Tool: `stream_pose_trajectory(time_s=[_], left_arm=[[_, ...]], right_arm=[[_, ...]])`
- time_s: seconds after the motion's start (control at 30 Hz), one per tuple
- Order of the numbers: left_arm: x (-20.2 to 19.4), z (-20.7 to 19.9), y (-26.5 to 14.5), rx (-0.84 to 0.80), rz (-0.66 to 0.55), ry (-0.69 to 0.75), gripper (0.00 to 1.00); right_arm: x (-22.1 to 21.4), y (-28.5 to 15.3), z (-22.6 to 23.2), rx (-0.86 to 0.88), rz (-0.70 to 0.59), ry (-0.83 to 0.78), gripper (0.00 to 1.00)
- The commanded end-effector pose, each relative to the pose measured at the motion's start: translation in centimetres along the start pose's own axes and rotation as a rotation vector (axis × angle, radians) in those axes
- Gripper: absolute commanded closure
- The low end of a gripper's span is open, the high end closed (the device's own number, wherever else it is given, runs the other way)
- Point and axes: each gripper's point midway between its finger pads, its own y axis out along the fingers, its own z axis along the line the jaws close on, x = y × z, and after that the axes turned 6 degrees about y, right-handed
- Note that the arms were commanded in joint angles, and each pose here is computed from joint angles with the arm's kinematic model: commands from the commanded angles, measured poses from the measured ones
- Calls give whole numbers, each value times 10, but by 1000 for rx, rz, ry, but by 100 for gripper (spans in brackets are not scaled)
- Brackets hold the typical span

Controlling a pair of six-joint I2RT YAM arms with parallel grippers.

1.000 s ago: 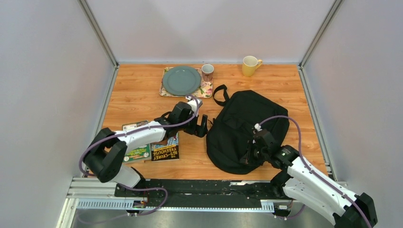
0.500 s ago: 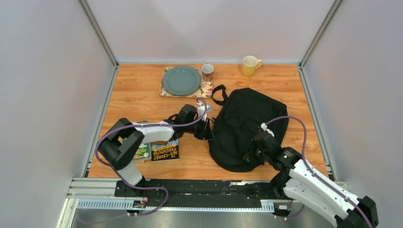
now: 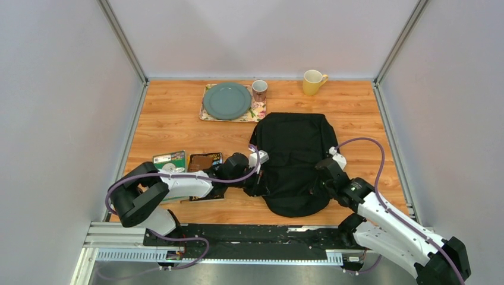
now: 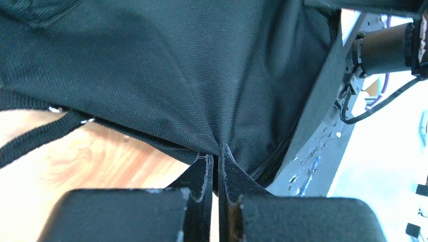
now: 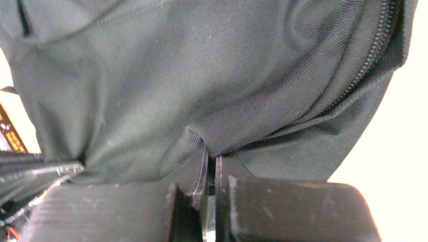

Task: Pack the student bag
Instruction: Move the student bag to the center of the board.

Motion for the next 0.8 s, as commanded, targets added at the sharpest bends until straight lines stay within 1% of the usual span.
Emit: stream_pose_trajectory(time_s=[0.0,0.2,0.33,0.4,0.43,0.47,0.53,0.6,0.7,0.73,0.77], left_arm=[[-21,-40,7,-118,68,10,100],[-30,-81,26,-206,126,77,100],[-32,-91,35,-219,134,76,100],[-29,-102,37,-261,127,79,100],[-29,-113,37,-294,129,104,100],[-32,-115,39,-282,145,115,100],[-28,-113,44,-237,135,132,100],[-28,-110,45,-217,135,126,100],[-26,-124,46,-272,142,134,100],[-26,-126,47,-278,147,152,100],[-32,-130,48,-280,168,165,100]], right_arm=[[68,-13,13,-8,-265,18,100],[96,-11,-9,-137,-314,4,100],[106,-15,-20,-190,-341,9,100],[112,-19,-29,-237,-371,9,100],[116,-22,-35,-265,-394,16,100],[116,-24,-39,-283,-392,16,100],[117,-24,-40,-276,-396,26,100],[119,-19,-28,-214,-387,11,100],[123,-13,-21,-191,-377,-12,100],[123,-7,-23,-214,-359,-24,100],[129,-9,-19,-214,-369,-25,100]])
